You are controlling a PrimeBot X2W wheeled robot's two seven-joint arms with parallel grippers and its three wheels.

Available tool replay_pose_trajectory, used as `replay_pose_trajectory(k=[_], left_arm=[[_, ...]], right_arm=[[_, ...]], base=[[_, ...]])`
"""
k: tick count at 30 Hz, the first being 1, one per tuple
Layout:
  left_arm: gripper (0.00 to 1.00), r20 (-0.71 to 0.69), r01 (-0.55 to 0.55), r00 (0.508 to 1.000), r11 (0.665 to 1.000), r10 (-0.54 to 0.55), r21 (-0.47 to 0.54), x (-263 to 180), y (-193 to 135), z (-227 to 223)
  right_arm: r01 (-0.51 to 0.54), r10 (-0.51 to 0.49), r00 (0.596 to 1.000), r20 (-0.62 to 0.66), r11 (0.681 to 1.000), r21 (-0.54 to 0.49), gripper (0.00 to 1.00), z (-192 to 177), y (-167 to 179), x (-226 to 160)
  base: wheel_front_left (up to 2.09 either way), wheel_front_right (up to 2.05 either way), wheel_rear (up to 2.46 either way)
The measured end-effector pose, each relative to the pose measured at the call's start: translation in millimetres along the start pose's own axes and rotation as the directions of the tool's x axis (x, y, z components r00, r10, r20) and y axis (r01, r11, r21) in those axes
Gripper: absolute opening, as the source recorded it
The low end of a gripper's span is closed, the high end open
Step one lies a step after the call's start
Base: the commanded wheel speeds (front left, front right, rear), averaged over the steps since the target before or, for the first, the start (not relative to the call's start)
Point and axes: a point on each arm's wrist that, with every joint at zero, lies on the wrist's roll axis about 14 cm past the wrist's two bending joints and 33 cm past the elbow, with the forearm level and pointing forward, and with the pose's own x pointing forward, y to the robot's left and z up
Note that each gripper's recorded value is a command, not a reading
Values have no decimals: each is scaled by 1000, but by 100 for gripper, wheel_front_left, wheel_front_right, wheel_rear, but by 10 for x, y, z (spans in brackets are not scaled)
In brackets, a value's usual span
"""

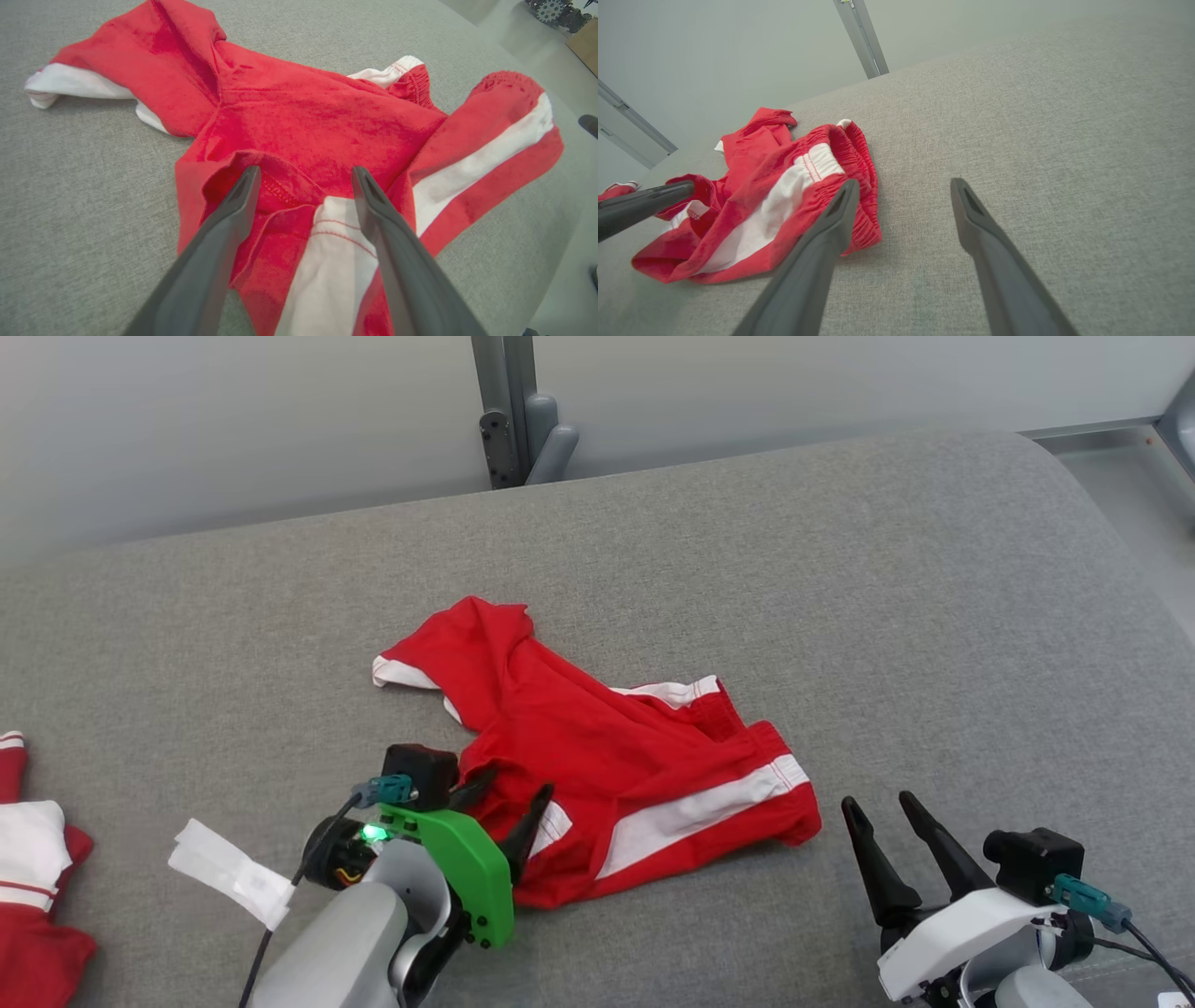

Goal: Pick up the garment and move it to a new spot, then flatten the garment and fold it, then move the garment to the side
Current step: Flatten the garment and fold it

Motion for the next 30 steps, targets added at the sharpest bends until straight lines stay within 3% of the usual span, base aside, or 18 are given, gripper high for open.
replay_pose_trajectory(k=[15,22,23,25,26,30], left_arm=[[100,-87,-52,994,983,68,177,-153,270,-150],[100,-163,-58,982,977,93,205,-186,374,-347],[83,-164,-59,982,977,94,205,-185,380,-354],[16,-157,-64,983,976,97,207,-186,397,-358],[0,-147,-67,984,977,98,201,-184,402,-346],[0,-11,-72,997,988,74,137,-144,342,-105]], right_arm=[[-21,21,1000,-17,1000,12,100,-56,77,68],[-20,21,999,-27,999,25,100,-94,90,76],[-20,20,999,-27,999,25,100,-94,88,79],[-20,21,999,-28,999,26,100,-96,88,84],[-20,20,999,-28,999,26,100,-97,87,86],[-21,22,999,-28,999,29,100,-97,93,102]], base=[[0,0,0],[0,0,0],[0,0,0],[0,0,0],[0,0,0],[0,0,0]])
